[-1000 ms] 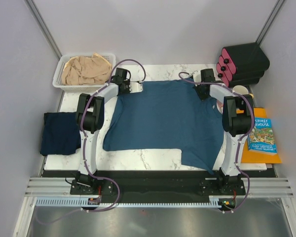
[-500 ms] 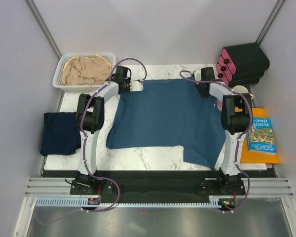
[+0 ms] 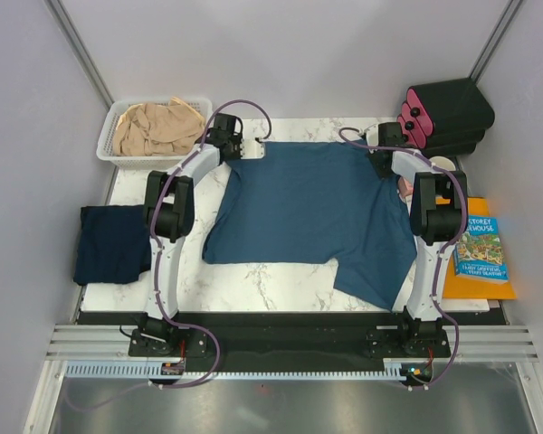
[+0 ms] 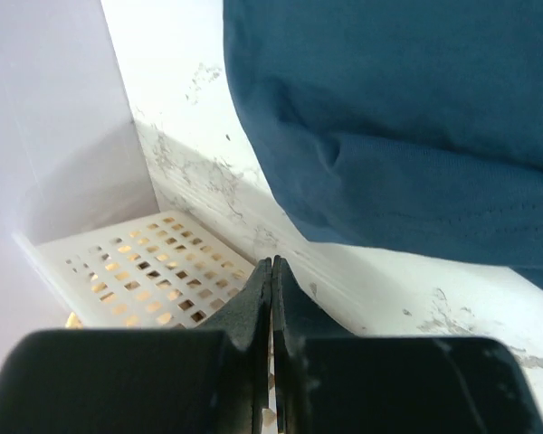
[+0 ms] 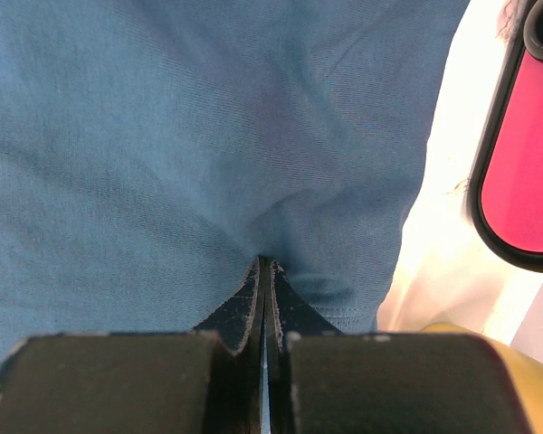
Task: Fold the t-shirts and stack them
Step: Flatten out the tshirt
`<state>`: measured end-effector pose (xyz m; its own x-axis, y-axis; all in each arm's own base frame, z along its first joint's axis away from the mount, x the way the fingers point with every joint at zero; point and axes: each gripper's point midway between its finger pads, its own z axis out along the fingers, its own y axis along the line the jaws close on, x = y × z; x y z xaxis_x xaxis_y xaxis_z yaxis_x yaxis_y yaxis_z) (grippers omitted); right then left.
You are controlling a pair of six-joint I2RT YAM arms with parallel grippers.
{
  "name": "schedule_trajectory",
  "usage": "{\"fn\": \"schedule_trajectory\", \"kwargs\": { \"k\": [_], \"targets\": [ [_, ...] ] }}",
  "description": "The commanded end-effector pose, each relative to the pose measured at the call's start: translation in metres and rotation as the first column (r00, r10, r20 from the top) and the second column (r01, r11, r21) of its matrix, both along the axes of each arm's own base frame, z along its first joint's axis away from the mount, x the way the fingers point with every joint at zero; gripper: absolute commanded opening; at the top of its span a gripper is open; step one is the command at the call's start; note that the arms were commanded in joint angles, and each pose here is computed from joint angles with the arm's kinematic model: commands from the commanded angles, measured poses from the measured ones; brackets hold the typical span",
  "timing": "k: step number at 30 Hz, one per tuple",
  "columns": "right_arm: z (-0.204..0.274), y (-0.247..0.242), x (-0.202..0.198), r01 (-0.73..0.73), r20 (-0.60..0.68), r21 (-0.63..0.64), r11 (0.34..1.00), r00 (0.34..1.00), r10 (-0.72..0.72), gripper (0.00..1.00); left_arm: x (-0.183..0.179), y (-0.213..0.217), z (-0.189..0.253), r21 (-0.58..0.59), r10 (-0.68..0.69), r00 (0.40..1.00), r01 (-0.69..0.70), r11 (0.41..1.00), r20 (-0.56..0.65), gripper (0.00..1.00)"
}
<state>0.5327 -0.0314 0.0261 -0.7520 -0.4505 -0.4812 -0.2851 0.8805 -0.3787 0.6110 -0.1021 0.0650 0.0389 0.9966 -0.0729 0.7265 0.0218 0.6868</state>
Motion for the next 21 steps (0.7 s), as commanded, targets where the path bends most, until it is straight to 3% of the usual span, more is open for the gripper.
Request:
{"fn": "schedule_trajectory", "kwargs": {
  "k": [1, 11, 21],
  "targets": [
    [0.002, -0.004, -0.003, 0.008, -0.009, -0.02, 1.0, 1.0, -0.009, 0.0, 0.01, -0.024, 0.017, -0.1, -0.025, 0.999, 0.028, 0.995, 0.027, 0.02],
    [0.004, -0.004, -0.003, 0.018, -0.004, -0.008, 1.0, 1.0, -0.018, 0.0, -0.014, -0.023, -0.017, -0.123, 0.008, 0.994, -0.022, 0.992, -0.113, 0.02],
    [0.013, 0.0, 0.002, 0.02, 0.02, 0.013, 1.0, 1.0, -0.021, 0.0, -0.005, -0.021, -0.036, -0.08, 0.005, 0.993, -0.015, 0.997, -0.119, 0.02]
  ]
}}
